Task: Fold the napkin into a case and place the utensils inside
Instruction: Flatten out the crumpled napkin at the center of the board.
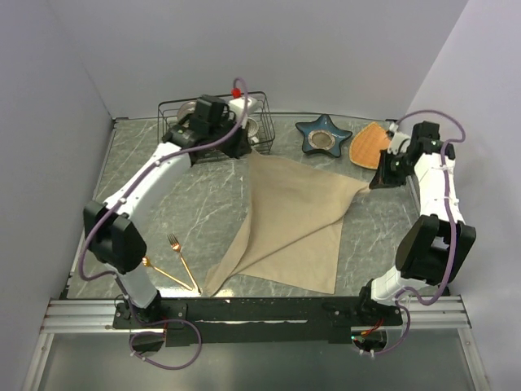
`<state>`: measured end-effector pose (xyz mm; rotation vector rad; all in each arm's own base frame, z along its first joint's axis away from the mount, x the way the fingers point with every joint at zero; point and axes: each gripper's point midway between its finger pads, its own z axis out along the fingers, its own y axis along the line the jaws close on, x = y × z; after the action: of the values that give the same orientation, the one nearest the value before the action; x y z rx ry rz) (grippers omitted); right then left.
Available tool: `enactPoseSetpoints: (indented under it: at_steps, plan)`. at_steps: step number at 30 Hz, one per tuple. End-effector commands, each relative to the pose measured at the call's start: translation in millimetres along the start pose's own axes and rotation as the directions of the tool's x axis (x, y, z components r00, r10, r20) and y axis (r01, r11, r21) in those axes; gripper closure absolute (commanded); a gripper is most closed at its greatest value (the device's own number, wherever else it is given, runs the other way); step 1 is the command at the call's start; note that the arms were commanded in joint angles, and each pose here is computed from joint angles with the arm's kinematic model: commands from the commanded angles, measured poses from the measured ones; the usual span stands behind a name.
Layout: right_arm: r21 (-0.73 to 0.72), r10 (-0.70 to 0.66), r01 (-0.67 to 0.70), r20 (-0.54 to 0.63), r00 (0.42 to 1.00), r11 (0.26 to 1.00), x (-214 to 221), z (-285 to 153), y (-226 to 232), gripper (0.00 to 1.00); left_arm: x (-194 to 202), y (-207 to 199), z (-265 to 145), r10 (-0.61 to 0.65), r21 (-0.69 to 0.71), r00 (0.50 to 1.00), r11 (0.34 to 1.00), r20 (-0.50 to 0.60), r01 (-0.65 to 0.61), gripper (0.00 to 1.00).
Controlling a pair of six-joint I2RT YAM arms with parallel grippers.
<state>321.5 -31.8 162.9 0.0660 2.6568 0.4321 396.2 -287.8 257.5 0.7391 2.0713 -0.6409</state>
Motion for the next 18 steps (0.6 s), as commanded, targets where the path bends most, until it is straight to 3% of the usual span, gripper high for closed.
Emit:
enactPoseSetpoints:
  at_steps: [1,5,9,18]
  plan:
    - [-0.004,-0.122,0.126,0.221,0.968,0.992,-54.7,-61.3,28.8,1.00,-44.1,11.7,-61.5,0.083,-0.041,0.989,0.996,0.124,-0.078,0.99]
    - [0.036,-0.233,0.237,0.383,0.894,0.971,-103.4,-120.9,61.1,1.00,-91.5,-1.2,-124.1,0.188,-0.110,0.948,0.980,0.259,-0.164,0.99]
    - [0.104,-0.344,0.337,0.477,0.809,0.936,-124.1,-172.2,95.2,1.00,-112.4,-18.0,-174.3,0.231,-0.141,0.916,0.971,0.327,-0.195,0.99]
    - [0.272,-0.469,0.390,0.631,0.618,0.880,-79.9,-262.9,130.0,1.00,-101.1,-70.6,-292.0,0.309,-0.168,0.822,0.951,0.479,-0.260,0.99]
